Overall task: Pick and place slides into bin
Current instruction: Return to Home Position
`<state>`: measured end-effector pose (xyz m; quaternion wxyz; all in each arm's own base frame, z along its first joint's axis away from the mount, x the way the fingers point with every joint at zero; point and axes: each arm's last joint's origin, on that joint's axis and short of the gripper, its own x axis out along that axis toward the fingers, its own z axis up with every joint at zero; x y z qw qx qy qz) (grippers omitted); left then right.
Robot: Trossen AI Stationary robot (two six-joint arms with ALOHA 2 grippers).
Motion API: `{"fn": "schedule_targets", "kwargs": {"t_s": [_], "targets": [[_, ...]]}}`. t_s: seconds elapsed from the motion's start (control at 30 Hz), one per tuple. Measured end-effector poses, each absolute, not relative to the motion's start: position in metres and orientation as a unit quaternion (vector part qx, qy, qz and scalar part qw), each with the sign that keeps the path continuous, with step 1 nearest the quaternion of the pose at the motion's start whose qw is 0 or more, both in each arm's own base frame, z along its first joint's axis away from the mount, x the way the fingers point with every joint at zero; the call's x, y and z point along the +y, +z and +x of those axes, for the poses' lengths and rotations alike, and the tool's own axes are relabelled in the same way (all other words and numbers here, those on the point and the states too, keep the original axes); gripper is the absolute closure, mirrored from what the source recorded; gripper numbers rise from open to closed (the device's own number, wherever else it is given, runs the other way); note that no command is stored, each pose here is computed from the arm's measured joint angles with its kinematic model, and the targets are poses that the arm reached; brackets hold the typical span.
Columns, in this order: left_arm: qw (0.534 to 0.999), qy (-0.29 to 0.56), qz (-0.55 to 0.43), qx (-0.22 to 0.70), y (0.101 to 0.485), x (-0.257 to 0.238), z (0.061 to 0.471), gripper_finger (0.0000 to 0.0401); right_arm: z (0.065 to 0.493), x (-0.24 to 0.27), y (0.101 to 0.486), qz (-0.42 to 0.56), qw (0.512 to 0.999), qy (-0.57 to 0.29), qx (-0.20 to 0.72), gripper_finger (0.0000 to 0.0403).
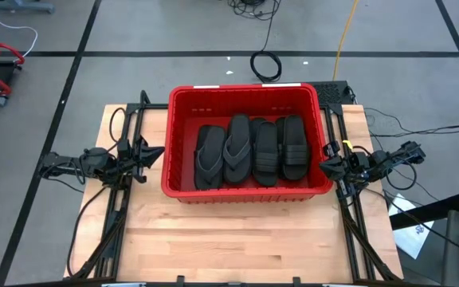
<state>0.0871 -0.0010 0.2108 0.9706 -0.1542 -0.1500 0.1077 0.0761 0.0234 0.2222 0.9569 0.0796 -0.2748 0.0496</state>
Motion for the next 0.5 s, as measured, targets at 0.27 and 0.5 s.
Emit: {"fn": "schedule_targets", "kwargs": {"t_s": [0.27, 0.5], "targets": [[0.971, 0.108, -0.154, -0.150, 0.2108, -0.0010, 0.0871, 0.0399, 0.0761, 0.0234, 0.2222, 0.080, 0.957, 0.050, -0.275, 0.0403], [0.971, 0.108, -0.154, -0.150, 0.2109, -0.0010, 0.0871, 0.0382, 0.0761, 0.0234, 0.2222, 0.080, 0.957, 0.050, -0.275, 0.0403]]}}
